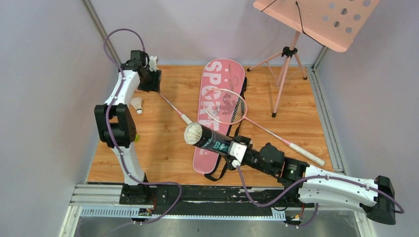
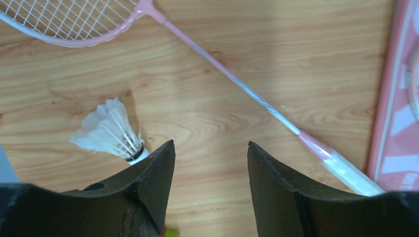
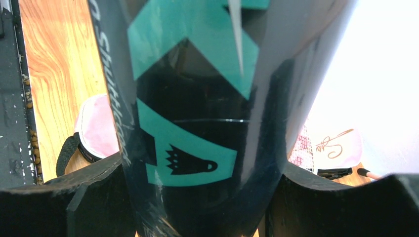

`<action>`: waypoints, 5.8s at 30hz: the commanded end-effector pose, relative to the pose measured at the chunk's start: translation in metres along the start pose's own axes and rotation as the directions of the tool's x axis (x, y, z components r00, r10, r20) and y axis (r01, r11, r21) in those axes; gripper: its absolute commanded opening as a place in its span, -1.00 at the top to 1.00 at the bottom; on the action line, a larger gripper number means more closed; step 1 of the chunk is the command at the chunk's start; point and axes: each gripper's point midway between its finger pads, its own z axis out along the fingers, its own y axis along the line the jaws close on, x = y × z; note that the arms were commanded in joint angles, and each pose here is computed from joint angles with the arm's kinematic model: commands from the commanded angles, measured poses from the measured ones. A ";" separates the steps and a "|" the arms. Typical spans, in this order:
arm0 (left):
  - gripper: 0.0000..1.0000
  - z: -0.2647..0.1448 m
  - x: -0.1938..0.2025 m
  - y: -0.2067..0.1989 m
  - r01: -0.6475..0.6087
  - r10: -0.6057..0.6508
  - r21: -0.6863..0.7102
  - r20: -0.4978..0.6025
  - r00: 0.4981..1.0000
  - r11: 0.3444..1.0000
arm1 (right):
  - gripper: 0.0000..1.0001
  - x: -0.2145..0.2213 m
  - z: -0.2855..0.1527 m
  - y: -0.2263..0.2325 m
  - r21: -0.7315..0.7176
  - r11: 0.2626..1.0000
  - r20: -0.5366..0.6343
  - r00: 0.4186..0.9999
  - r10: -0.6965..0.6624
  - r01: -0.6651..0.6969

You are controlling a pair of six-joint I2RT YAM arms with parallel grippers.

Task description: Pack up the badminton gear

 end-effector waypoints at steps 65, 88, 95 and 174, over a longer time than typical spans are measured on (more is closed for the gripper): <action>1.00 -0.197 -0.015 -0.060 0.073 -0.266 0.413 0.431 0.862 0.908 | 0.25 -0.006 0.007 -0.004 0.033 0.999 0.006 1.000 0.028 -0.028; 1.00 -0.390 0.076 -0.194 -0.487 -0.151 0.538 0.763 0.629 0.688 | 0.21 0.017 0.022 -0.014 0.127 0.989 -0.155 0.983 0.098 -0.079; 1.00 -0.384 0.086 -0.200 -0.474 -0.196 0.591 0.737 0.647 0.653 | 0.21 0.010 0.020 -0.017 0.134 0.986 -0.130 0.984 0.121 -0.104; -0.56 -0.343 0.126 -0.226 -0.333 -0.133 0.648 0.561 0.817 0.685 | 0.23 -0.028 0.005 -0.001 0.011 0.997 0.077 0.994 0.074 -0.075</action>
